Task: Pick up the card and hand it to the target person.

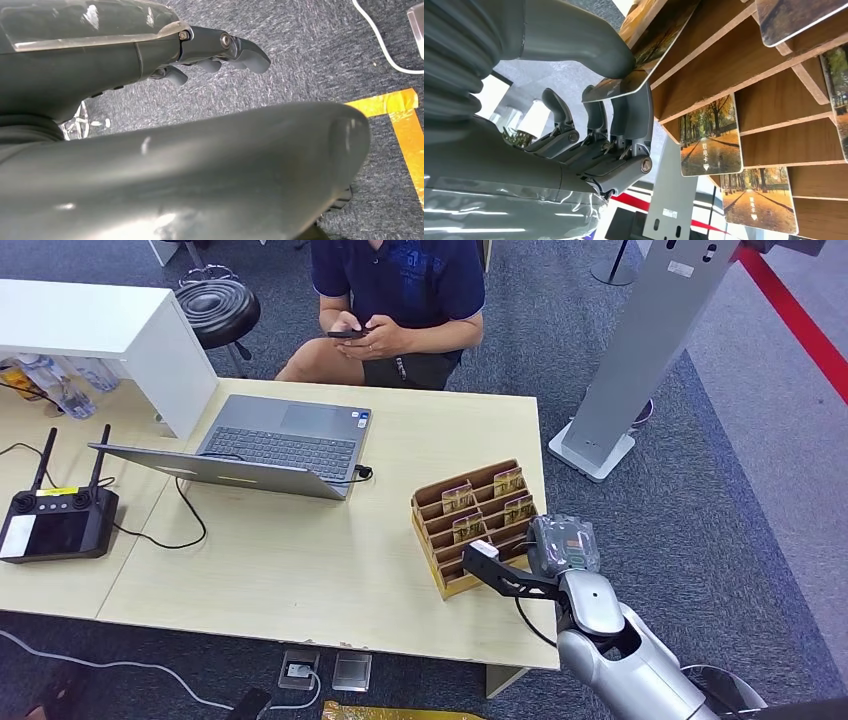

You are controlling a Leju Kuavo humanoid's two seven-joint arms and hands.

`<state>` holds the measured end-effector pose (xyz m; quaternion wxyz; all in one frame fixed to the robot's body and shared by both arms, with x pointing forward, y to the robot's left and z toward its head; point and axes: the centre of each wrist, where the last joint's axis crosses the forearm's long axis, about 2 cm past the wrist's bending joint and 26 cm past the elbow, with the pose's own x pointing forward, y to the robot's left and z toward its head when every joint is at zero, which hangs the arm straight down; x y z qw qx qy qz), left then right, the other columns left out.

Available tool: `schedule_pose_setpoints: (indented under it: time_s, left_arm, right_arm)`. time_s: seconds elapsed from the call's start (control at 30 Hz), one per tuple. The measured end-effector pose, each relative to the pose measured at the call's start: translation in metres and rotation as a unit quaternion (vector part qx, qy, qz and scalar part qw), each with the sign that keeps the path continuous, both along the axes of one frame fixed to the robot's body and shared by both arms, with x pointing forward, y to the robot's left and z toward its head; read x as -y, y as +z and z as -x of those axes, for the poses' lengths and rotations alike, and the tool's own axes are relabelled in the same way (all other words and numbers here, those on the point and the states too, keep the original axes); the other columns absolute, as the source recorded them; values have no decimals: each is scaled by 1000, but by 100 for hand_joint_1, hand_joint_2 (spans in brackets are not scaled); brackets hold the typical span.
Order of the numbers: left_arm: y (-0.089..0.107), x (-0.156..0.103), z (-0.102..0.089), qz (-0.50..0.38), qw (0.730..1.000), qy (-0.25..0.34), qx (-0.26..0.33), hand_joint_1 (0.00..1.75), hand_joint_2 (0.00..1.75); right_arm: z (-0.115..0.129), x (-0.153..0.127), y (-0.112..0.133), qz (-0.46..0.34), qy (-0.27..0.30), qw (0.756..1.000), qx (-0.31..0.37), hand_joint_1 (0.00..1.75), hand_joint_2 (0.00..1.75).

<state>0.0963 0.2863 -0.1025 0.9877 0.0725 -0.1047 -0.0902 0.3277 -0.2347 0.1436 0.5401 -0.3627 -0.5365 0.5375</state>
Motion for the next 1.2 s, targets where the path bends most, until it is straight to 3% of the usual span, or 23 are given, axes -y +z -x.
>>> schedule_pose_setpoints:
  time_s: [0.7,1.2]
  left_arm:
    - [1,0,-3,10,1000,7,8,0,0]
    - [1,0,-3,9,1000,12,8,0,0]
  right_arm:
    - [1,-1,1,8,1,1000,17,150,175]
    - [3,-7,39,-15,10,997,74,150,175]
